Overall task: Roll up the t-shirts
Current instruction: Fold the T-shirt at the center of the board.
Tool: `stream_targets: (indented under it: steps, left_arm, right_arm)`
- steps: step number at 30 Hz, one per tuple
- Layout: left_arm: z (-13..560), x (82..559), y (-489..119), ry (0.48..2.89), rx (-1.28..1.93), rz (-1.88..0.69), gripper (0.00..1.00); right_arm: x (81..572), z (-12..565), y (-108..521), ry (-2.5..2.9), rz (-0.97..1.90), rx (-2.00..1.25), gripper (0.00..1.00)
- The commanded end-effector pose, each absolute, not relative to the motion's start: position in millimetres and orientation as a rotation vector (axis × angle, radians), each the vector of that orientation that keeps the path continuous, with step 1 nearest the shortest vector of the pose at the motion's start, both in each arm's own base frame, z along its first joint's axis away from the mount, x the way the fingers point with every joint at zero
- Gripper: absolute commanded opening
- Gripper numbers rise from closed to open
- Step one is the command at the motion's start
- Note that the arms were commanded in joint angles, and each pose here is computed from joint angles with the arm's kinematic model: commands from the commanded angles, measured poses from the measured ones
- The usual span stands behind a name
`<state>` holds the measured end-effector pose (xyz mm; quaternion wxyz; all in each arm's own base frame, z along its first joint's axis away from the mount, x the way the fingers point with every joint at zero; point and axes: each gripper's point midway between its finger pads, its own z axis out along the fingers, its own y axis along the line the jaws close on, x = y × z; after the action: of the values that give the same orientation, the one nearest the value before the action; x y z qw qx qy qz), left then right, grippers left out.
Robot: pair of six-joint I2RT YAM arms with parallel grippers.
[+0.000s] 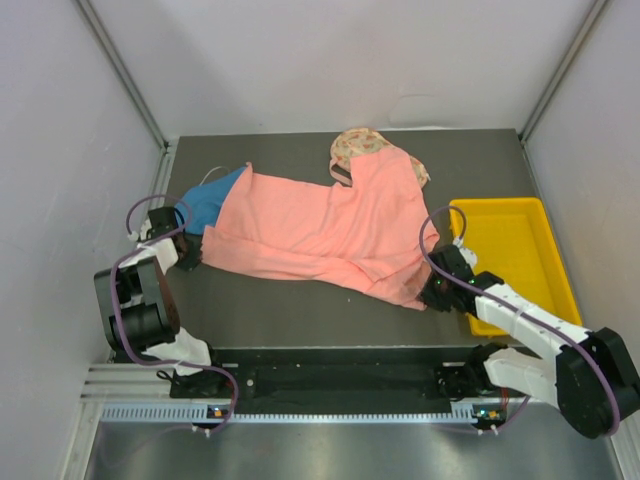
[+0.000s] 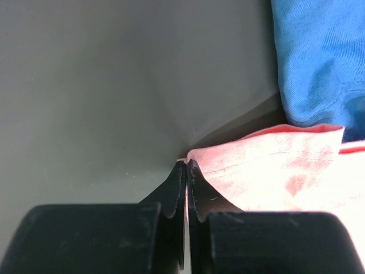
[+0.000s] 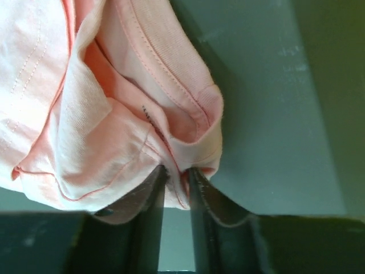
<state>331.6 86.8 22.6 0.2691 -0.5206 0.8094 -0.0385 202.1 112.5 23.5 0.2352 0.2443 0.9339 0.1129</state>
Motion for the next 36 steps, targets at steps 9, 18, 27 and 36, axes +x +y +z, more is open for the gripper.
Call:
stream_targets:
  steps: [9, 18, 27, 36]
  left_arm:
    - [33, 334, 109, 2.150, -1.406, 0.056, 0.00]
    - [59, 322, 130, 2.109, -1.385, 0.221, 0.00]
    - [80, 308, 141, 2.071, -1.382, 0.325, 0.00]
    - [107, 269, 156, 1.975, -1.442, 0.506, 0.00]
  right_arm:
    - [210, 49, 101, 2.516, 0.217, 0.595, 0.00]
    - [192, 62, 80, 2.543, 0.109, 0.549, 0.02]
    - [194, 91, 72, 2.537, 0.073, 0.498, 0.04]
    - [171, 79, 85, 2.626, 0.188, 0.519, 0.03]
